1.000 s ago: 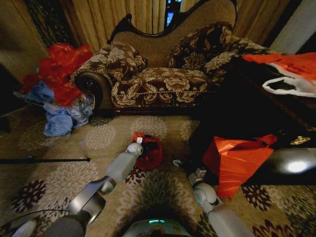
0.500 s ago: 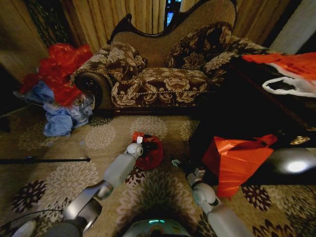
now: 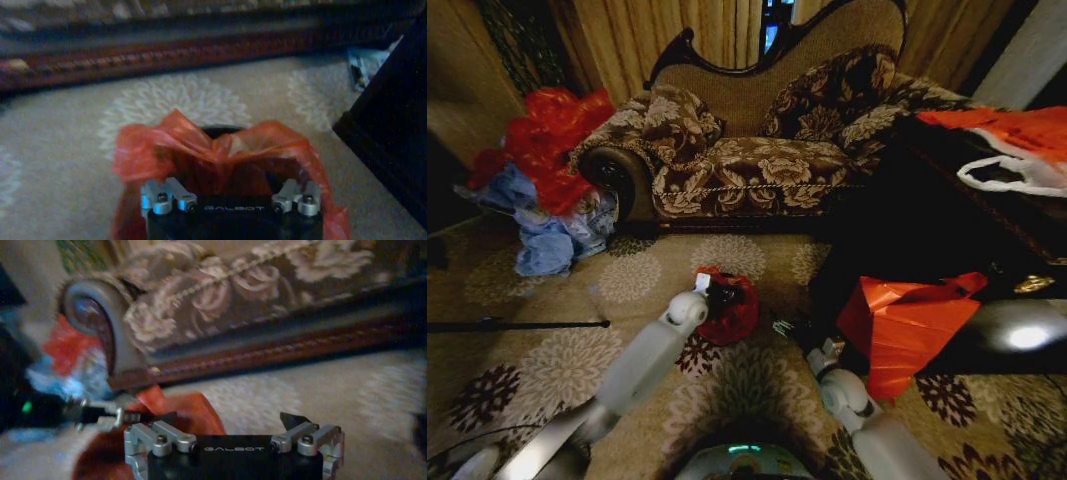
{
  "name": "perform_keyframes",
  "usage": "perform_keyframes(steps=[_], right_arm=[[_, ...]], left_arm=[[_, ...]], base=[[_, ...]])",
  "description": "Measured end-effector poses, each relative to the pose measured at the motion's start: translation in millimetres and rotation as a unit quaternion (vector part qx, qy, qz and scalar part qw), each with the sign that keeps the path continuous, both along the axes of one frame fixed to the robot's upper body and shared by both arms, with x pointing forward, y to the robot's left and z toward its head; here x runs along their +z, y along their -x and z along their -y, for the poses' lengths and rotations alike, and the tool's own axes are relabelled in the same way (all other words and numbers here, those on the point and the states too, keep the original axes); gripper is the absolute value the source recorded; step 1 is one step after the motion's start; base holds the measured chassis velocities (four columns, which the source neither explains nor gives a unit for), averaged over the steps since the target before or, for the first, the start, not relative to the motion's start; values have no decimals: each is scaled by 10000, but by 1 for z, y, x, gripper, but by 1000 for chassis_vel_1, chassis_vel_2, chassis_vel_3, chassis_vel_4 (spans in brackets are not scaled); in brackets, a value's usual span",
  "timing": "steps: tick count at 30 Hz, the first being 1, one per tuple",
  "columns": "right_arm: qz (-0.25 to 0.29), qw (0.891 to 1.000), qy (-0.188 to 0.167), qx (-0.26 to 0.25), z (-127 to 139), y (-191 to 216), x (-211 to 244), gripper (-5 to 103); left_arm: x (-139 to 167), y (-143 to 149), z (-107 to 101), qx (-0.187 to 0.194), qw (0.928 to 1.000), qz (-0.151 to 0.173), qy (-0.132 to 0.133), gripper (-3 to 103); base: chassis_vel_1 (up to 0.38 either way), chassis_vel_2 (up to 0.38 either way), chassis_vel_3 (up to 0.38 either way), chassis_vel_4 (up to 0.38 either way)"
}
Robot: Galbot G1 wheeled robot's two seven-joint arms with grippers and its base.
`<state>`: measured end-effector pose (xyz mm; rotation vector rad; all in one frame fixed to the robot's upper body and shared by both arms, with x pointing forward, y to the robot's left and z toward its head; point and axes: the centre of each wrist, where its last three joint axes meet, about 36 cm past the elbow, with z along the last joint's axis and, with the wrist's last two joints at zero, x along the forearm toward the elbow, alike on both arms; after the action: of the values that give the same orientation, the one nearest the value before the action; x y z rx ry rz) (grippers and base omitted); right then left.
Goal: Place a garbage bag over the trash bin.
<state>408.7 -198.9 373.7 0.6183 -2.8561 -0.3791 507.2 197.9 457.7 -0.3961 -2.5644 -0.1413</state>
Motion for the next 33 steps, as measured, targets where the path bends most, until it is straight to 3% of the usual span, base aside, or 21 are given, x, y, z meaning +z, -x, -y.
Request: perform_keyframes(steps=[5,7,13,14,17,22,25,27,28,29,30,32,33], right_arm=[[-132,9994,-215,254,-1,-30,9,100],[-169,9992,-206,298,-4,-35,8,100],[-168,9977,-172,627,-44,-80,10,100],[-168,9977,-172,627,-44,-80,10,100],[-178,9980,-175,581,-51,-87,10,100],[-198,9981,-135,567,-46,-82,8,100],[-195,9990,-114,381,-32,-70,6,100],[-207,9993,-155,282,-27,-63,7,100],[-226,9994,-185,210,-23,-56,8,100],[-241,9994,-195,147,-17,-49,8,100],[-241,9994,-195,147,-17,-49,8,100],[-251,9995,-168,96,-9,-40,8,100],[-254,9995,-159,71,-6,-39,7,100]], left_arm=[[25,14,-6,-28,9996,293,49,98],[30,14,-11,0,9993,367,37,100],[38,16,-58,205,9983,426,-335,100],[38,16,-58,205,9983,426,-335,100],[26,6,-70,-216,9994,244,-79,100],[9,-11,-65,-338,9991,179,166,100],[-14,-32,-45,-661,9955,411,544,100],[-20,-37,-44,-852,9936,544,502,100],[-25,-43,-45,-1216,9891,789,271,100],[-29,-48,-52,-1674,9792,1132,-197,100],[-29,-48,-52,-1674,9792,1132,-197,100],[-22,-48,-70,-2459,9500,1506,-1197,100],[-14,-46,-78,-2611,9408,1548,-1506,100]], base=[[0,0,0,0],[0,0,0,0],[0,0,0,0],[0,0,0,0],[0,0,0,0],[0,0,0,0],[0,0,0,0],[0,0,0,0],[0,0,0,0],[0,0,0,0],[0,0,0,0],[0,0,0,0],[0,0,0,0]])
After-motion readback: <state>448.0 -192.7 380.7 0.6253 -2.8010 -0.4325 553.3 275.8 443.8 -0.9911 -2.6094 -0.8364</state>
